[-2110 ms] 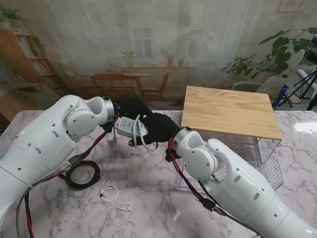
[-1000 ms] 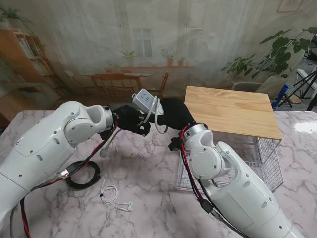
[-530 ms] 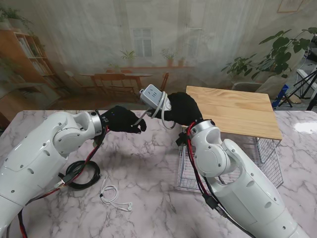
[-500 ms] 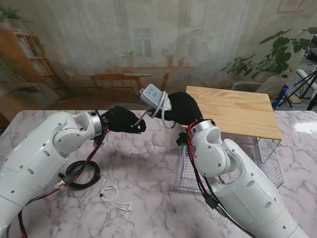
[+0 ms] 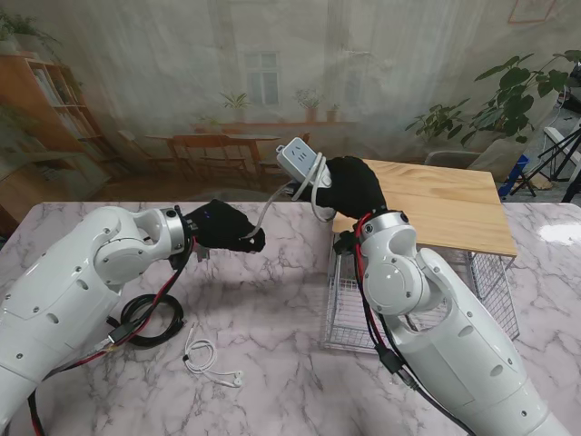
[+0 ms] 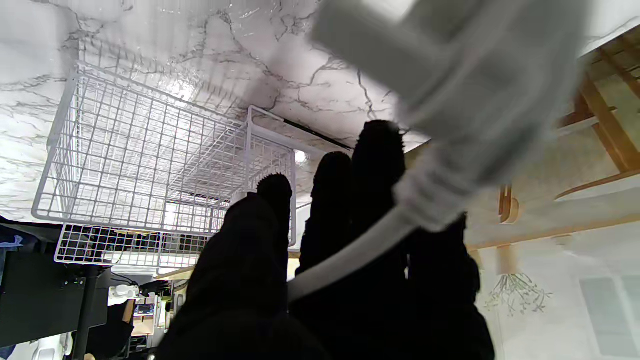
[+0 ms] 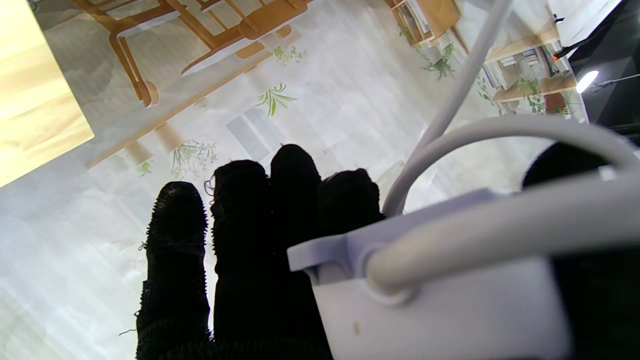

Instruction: Load the small electronics into the mesh drawer

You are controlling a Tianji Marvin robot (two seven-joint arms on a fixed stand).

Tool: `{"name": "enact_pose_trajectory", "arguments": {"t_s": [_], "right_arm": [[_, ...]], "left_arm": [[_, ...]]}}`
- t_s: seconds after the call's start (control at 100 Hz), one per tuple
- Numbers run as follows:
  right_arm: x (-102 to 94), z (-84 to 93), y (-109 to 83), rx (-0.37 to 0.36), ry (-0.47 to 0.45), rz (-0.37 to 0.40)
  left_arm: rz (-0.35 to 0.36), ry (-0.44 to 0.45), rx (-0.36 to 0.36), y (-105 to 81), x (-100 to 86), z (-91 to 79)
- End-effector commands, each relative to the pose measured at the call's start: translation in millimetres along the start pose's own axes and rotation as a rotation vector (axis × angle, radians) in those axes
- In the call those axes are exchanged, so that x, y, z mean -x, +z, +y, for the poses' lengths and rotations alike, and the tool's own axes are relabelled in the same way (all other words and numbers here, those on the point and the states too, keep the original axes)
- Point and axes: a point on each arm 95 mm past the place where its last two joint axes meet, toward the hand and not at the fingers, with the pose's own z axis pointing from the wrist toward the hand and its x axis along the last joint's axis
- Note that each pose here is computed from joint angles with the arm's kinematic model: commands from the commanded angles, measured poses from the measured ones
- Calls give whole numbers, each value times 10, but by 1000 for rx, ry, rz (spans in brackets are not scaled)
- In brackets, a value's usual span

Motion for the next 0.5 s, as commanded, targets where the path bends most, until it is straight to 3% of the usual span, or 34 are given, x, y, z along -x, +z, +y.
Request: {"name": "enact_pose_trajectory", "arguments": {"t_s": [0.0, 0.28, 0.49], "right_arm": [[27, 85, 19, 30, -25, -6], [111, -35, 122, -18, -153, 0], [242, -143, 235, -61, -232, -37]], "left_arm": [[7, 1, 33, -50, -18, 105], [135, 136, -85, -252, -358, -163], [167, 189, -117, -419, -482, -302]]}}
